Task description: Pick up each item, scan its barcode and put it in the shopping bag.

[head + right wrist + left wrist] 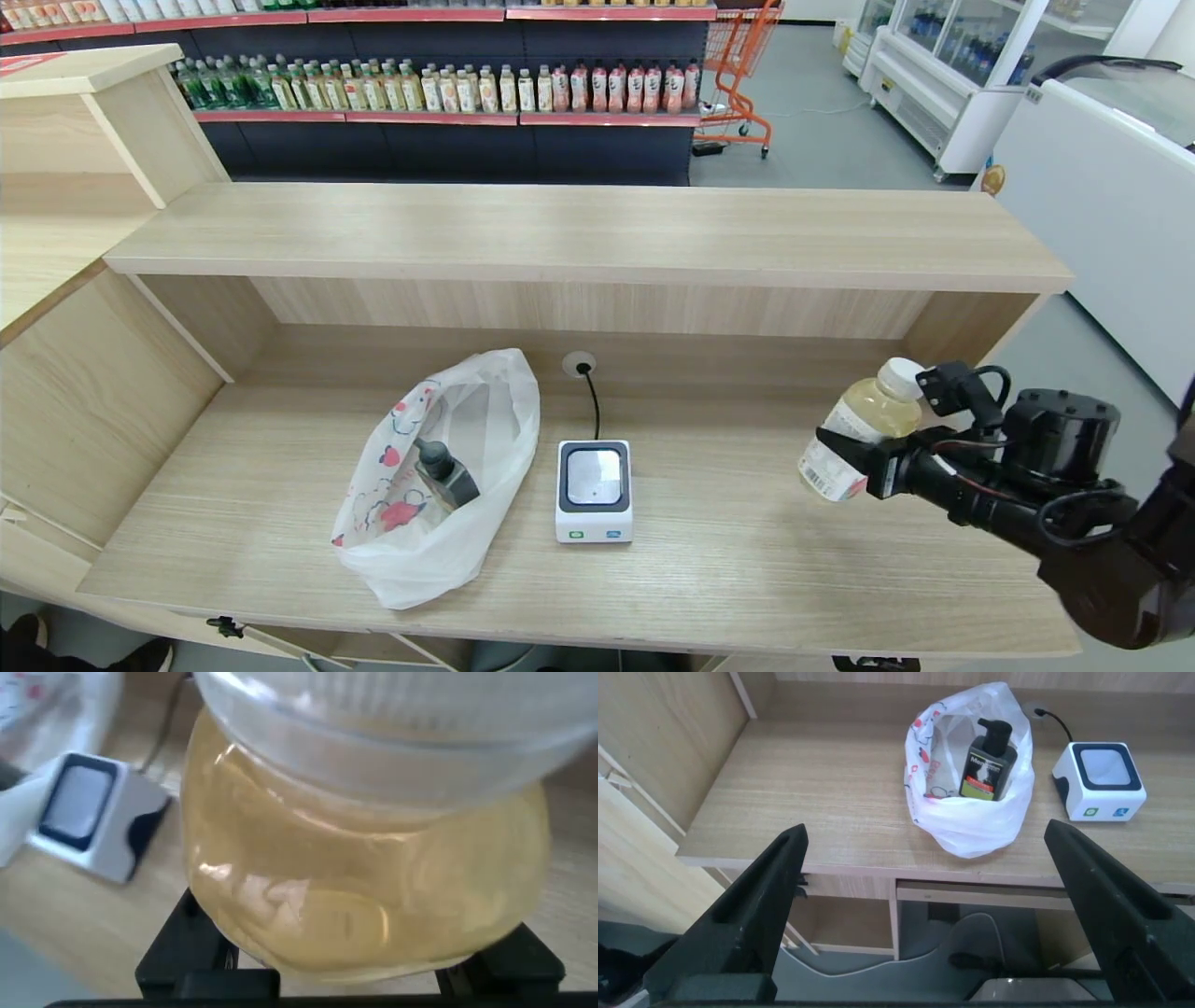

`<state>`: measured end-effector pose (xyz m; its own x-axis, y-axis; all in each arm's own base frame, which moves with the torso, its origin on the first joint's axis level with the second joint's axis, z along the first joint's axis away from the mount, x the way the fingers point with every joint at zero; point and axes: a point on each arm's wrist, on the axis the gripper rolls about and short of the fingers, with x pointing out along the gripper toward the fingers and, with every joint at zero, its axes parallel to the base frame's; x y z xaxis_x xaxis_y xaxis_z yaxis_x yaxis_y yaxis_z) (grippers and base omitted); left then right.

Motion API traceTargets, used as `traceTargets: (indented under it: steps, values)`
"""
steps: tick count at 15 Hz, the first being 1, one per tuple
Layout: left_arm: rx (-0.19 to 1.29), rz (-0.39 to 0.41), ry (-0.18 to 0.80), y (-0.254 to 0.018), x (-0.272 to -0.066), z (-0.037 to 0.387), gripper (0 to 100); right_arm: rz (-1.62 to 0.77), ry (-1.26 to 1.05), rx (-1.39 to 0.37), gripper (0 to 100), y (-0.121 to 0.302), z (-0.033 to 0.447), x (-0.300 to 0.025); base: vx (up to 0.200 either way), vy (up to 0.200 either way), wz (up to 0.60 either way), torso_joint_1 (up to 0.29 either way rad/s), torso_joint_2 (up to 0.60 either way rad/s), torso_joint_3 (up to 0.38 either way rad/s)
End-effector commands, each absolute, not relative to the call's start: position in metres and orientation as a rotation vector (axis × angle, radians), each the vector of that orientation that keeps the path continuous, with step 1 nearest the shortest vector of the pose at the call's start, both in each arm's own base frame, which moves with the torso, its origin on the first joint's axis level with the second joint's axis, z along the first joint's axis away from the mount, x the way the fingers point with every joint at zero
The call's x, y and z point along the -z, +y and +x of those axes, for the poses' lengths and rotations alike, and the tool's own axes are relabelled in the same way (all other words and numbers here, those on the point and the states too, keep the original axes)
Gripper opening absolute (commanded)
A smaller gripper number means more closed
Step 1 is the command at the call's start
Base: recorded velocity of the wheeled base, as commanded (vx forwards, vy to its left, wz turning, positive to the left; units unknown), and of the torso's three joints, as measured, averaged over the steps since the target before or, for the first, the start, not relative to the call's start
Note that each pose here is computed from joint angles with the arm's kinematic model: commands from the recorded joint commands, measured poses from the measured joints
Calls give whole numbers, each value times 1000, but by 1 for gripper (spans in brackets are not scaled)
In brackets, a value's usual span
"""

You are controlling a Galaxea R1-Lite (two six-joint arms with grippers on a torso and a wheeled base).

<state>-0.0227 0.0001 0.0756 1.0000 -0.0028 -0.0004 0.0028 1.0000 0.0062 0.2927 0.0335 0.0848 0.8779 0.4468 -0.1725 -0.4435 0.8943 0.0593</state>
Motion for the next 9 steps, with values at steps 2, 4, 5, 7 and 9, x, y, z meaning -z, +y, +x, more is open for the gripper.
traceTargets:
  steps: [2,4,5,7,9]
  values:
    - [3,6,0,0,-76,-23,100,54,115,-690,0,25,249,-150,0,0,0,0,0,0]
    - [3,6,0,0,-76,-23,100,111,159,-841,0,33,223,-174,0,0,0,0,0,0]
    - [2,6,0,0,-76,-23,100,126,183,-891,0,37,210,-180,0,0,0,0,0,0]
    - [2,6,0,0,-76,-23,100,141,225,-1003,0,47,187,-191,0,0,0,0,0,0]
    - [3,6,0,0,-76,-23,100,155,263,-1085,0,59,170,-199,0,0,0,0,0,0]
